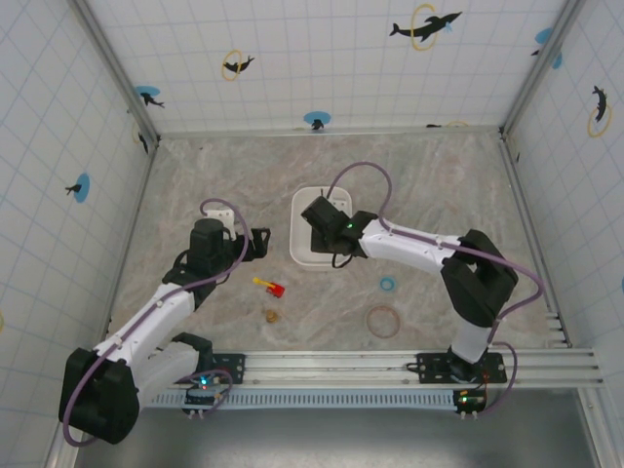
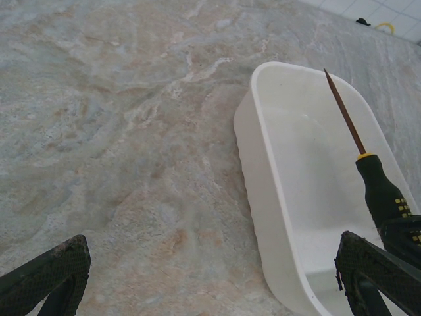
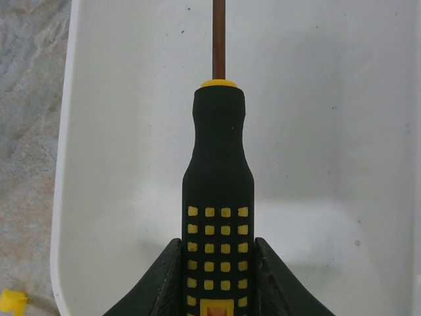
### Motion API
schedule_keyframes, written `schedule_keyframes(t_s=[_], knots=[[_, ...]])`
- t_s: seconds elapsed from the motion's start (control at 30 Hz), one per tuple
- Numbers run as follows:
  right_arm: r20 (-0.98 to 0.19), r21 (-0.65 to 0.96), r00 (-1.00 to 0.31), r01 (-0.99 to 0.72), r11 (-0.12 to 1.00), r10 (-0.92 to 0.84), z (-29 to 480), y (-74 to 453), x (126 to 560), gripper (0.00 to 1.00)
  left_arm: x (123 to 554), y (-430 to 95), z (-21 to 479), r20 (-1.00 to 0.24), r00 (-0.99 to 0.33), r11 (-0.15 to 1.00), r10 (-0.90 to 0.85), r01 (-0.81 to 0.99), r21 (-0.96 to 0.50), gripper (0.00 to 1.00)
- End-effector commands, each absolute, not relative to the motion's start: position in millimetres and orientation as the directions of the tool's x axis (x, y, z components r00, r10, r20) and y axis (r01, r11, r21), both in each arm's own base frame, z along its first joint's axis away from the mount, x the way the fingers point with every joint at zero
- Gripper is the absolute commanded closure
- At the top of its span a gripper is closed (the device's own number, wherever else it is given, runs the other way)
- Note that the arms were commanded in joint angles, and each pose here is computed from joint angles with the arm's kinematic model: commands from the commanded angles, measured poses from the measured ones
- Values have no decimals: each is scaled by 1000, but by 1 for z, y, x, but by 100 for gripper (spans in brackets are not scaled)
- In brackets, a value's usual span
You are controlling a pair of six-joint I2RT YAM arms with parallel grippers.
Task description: Put the screwdriver in the bin
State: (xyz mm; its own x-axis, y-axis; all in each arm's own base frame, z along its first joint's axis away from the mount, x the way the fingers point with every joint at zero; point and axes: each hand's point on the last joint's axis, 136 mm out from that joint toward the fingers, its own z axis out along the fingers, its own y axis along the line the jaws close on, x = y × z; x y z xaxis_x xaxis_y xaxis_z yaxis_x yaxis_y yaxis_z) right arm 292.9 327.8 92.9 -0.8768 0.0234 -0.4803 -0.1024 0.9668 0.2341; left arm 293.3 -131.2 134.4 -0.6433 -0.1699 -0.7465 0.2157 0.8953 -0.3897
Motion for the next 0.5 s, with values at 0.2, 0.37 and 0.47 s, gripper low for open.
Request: schedule_keyframes(t_s=[0.2, 0.37, 0.47], knots=[[-465, 241, -885, -108, 964, 17, 87, 345, 299, 96, 293, -132, 135, -758, -635, 902, -146, 229, -366, 2], [-450, 235, -893, -110, 966, 8, 77, 348, 299, 95, 292, -132, 133, -756, -638, 902, -142, 231, -365, 2], [-440, 228, -898, -109, 968, 3, 71, 349, 299, 95, 292, -132, 133, -758, -637, 902, -142, 232, -364, 2]])
